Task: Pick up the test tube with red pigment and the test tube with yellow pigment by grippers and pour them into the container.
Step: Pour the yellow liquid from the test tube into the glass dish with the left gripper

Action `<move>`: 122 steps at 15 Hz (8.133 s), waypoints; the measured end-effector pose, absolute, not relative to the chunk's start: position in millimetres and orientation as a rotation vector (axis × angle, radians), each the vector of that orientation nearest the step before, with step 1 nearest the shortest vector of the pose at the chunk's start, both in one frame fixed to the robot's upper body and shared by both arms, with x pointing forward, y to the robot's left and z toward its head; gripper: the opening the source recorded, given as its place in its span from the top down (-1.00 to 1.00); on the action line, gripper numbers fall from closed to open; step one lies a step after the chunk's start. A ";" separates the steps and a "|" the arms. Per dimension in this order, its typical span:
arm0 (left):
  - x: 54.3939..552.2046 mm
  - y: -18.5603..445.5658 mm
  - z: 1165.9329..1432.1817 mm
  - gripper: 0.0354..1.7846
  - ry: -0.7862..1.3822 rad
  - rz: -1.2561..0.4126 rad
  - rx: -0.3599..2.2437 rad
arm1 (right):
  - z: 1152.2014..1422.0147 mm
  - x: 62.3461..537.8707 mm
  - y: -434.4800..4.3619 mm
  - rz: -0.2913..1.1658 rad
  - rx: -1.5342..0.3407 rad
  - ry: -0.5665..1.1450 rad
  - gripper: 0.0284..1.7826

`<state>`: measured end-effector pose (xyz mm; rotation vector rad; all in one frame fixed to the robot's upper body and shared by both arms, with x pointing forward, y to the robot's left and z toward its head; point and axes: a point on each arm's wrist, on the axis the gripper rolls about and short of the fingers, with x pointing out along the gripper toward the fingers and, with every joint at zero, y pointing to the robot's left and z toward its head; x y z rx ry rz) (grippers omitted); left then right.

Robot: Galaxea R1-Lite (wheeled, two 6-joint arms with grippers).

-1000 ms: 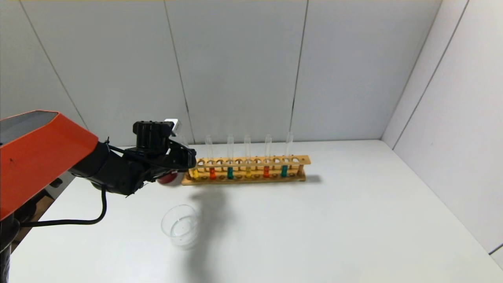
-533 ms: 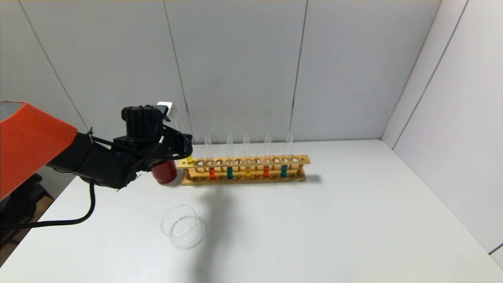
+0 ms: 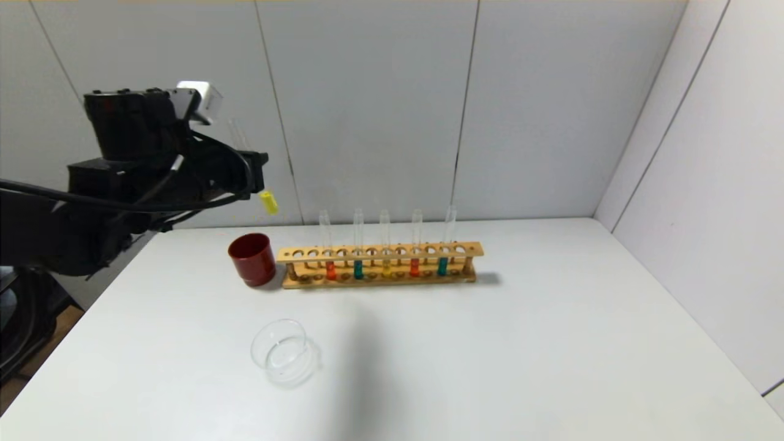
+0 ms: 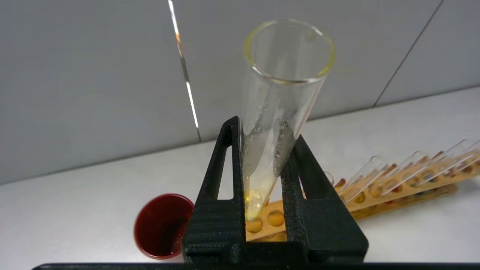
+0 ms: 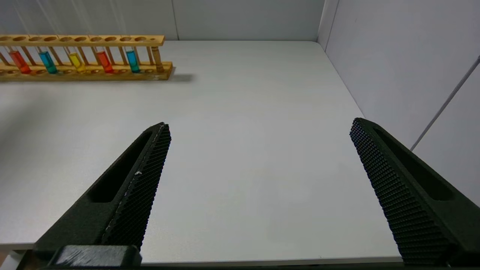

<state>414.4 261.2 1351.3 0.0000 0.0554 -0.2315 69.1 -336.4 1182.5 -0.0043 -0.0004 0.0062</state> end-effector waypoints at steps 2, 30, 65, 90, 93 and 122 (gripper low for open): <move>390.2 271.4 1358.4 0.67 0.035 -0.218 0.044 | 1182.5 69.1 -336.4 0.007 -0.004 0.000 -0.96; 294.8 316.1 1241.7 0.67 0.226 -0.523 0.935 | 1182.5 69.1 -336.4 0.007 -0.004 0.000 -0.96; 372.2 318.7 1192.7 0.67 0.054 -0.633 1.608 | 1182.5 69.1 -336.4 0.007 -0.004 0.000 -0.96; 389.3 315.3 1185.7 0.67 -0.034 -0.674 1.841 | 1182.5 69.1 -336.4 0.007 -0.004 0.000 -0.96; 393.8 312.9 1189.3 0.67 -0.064 -0.663 1.878 | 1182.5 69.1 -336.4 0.007 -0.004 0.000 -0.96; 407.1 307.6 1209.1 0.67 -0.216 -0.551 2.072 | 1182.5 69.1 -336.4 0.007 -0.004 0.000 -0.96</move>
